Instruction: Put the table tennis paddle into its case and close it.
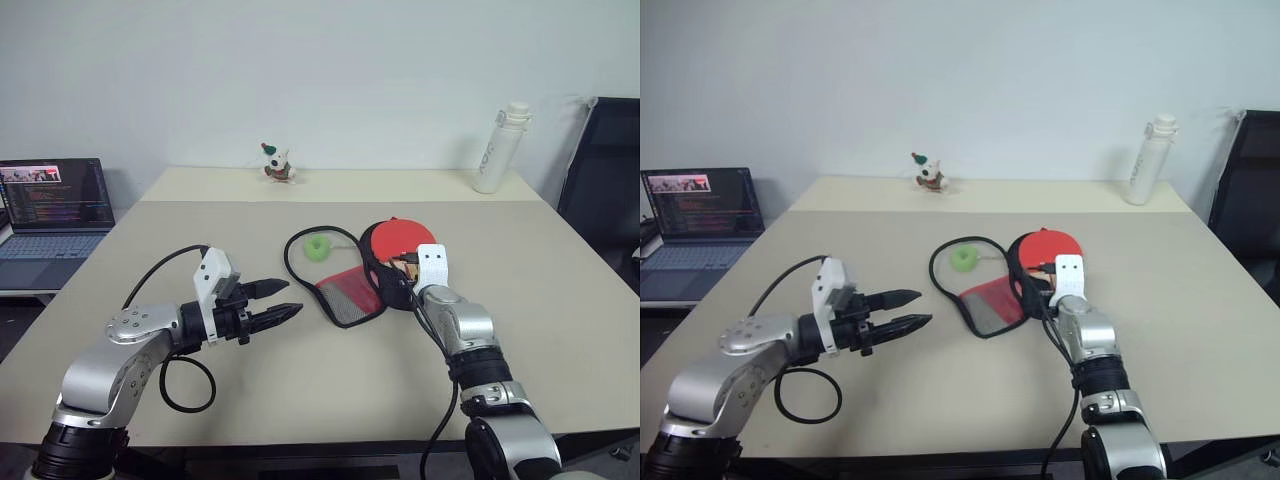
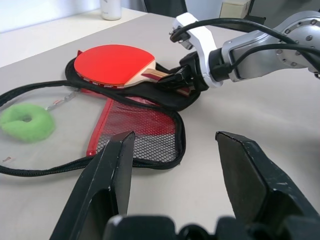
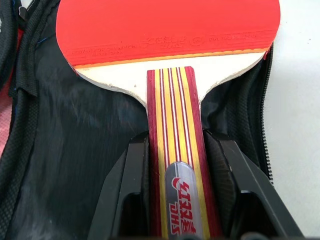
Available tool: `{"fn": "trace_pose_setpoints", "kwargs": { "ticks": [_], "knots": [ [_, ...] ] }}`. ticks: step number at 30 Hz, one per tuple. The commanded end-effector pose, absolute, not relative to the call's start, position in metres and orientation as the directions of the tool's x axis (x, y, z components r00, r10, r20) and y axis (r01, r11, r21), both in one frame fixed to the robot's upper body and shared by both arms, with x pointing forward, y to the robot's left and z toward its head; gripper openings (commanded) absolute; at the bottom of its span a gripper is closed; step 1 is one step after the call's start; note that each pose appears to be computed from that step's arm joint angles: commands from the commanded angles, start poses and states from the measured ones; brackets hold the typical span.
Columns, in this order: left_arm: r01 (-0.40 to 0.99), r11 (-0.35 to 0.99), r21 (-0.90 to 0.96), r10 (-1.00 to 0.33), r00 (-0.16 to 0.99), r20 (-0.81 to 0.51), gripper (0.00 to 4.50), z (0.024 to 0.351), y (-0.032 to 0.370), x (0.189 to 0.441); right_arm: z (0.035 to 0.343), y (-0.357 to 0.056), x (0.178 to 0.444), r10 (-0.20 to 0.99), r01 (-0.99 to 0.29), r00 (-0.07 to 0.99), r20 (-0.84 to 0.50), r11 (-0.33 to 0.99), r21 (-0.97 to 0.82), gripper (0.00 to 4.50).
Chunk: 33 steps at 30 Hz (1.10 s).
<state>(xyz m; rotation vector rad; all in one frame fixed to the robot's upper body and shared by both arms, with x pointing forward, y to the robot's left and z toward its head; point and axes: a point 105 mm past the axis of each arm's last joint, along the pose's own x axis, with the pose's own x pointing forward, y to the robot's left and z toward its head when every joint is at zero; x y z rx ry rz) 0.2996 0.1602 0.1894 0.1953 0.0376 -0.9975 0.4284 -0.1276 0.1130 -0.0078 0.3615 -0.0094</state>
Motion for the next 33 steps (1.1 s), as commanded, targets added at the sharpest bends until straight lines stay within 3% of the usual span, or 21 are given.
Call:
{"fn": "trace_pose_setpoints", "kwargs": {
  "ticks": [1,24,33],
  "knots": [
    [0.834,0.522,0.179,-0.833,0.544,-0.099,2.82,0.196,0.16,0.299,0.128,-0.128,0.425,-0.011,0.009,0.953,-0.304,1.0,-0.008,1.25],
    [0.831,0.527,0.18,-0.83,0.549,-0.102,2.82,0.195,0.162,0.298,0.127,-0.11,0.428,0.03,-0.051,0.969,-0.246,0.995,-0.081,1.25],
    [0.832,0.525,0.179,-0.832,0.547,-0.099,2.82,0.194,0.161,0.298,0.127,-0.11,0.428,0.037,-0.033,0.97,-0.241,0.999,0.02,1.25]
  ]
}}
